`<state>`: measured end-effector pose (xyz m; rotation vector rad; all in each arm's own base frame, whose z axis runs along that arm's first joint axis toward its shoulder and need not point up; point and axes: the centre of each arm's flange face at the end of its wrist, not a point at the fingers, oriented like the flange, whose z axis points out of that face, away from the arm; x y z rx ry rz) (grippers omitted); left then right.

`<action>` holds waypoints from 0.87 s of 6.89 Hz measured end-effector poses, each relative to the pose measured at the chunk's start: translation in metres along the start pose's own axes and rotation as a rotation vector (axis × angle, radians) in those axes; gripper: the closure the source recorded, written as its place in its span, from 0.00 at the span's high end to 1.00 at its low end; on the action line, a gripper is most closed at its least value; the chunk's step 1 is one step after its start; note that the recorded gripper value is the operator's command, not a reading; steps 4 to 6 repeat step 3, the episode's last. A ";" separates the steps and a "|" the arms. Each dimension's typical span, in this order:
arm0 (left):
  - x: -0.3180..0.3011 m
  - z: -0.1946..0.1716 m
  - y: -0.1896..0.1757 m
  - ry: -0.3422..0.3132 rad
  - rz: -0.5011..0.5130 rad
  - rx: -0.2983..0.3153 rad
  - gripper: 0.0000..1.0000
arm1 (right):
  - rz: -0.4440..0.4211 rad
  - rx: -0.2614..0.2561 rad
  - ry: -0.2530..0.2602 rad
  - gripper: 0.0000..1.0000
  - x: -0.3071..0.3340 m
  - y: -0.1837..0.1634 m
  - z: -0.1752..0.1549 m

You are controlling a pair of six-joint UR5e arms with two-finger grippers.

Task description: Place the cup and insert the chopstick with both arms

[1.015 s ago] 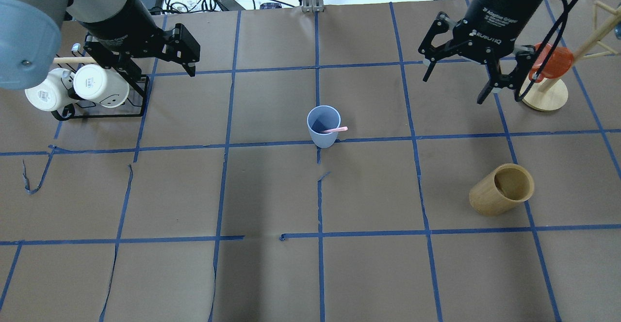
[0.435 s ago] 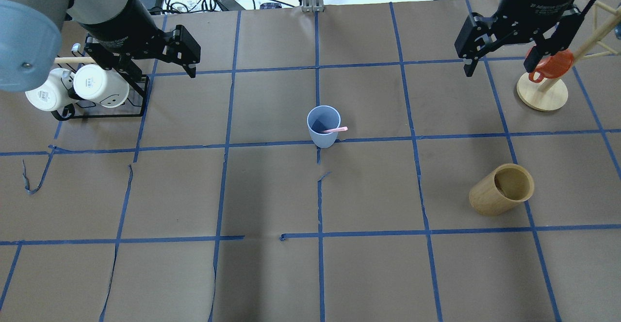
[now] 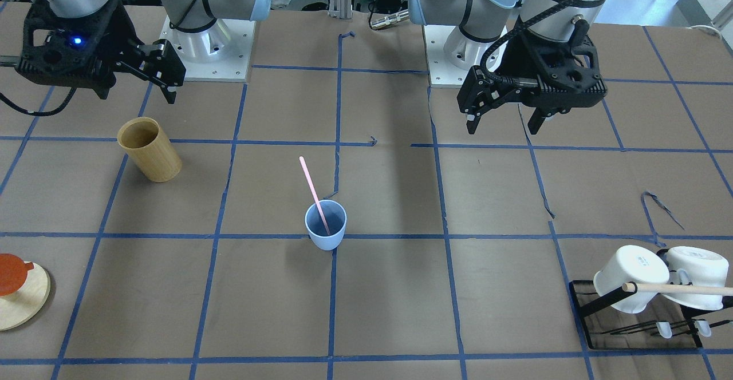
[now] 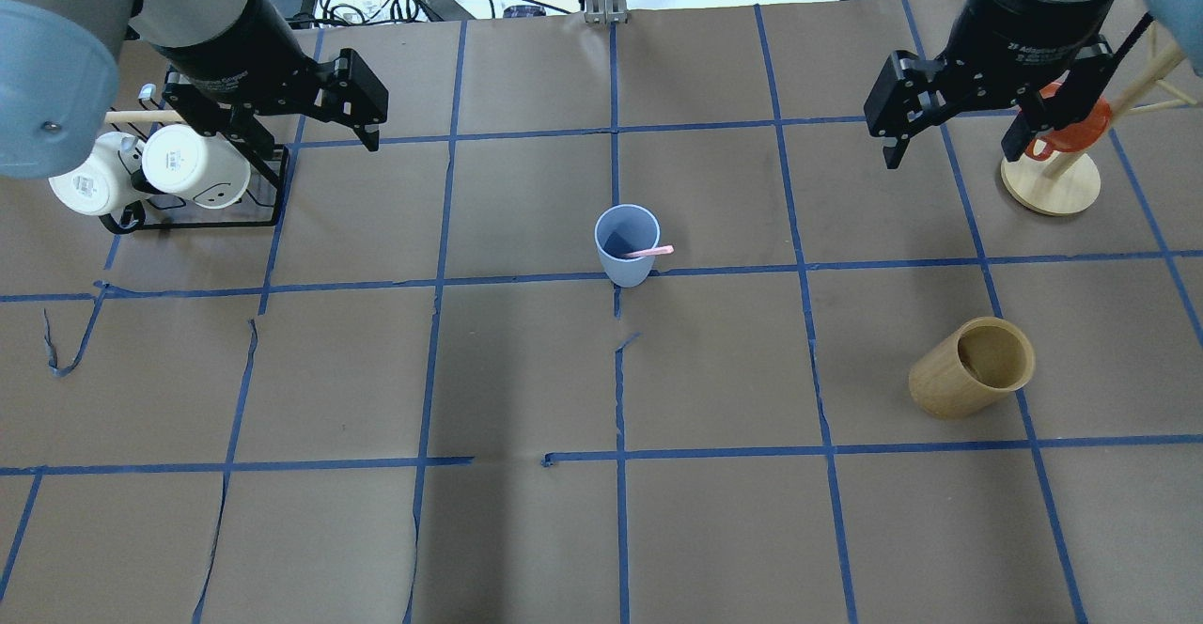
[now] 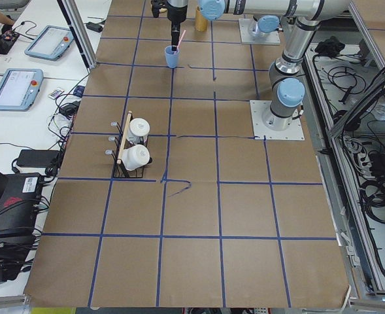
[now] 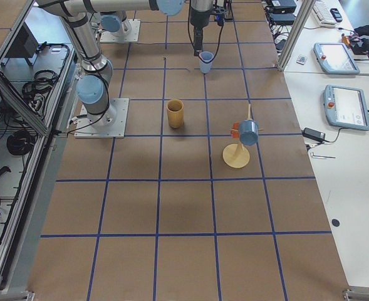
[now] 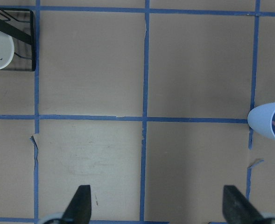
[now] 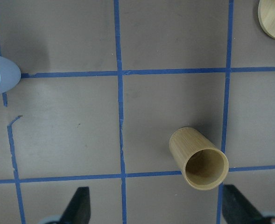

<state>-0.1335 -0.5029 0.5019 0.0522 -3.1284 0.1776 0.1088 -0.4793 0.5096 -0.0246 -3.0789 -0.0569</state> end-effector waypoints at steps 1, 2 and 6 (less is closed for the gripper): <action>0.000 0.000 0.000 0.001 0.000 0.000 1.00 | 0.000 0.011 0.000 1.00 -0.002 0.009 0.000; 0.001 0.000 0.000 0.001 0.001 0.000 1.00 | 0.000 0.014 0.000 1.00 -0.003 0.013 0.000; 0.001 0.000 0.000 0.002 0.001 0.000 1.00 | 0.000 0.015 0.001 1.00 -0.003 0.014 0.000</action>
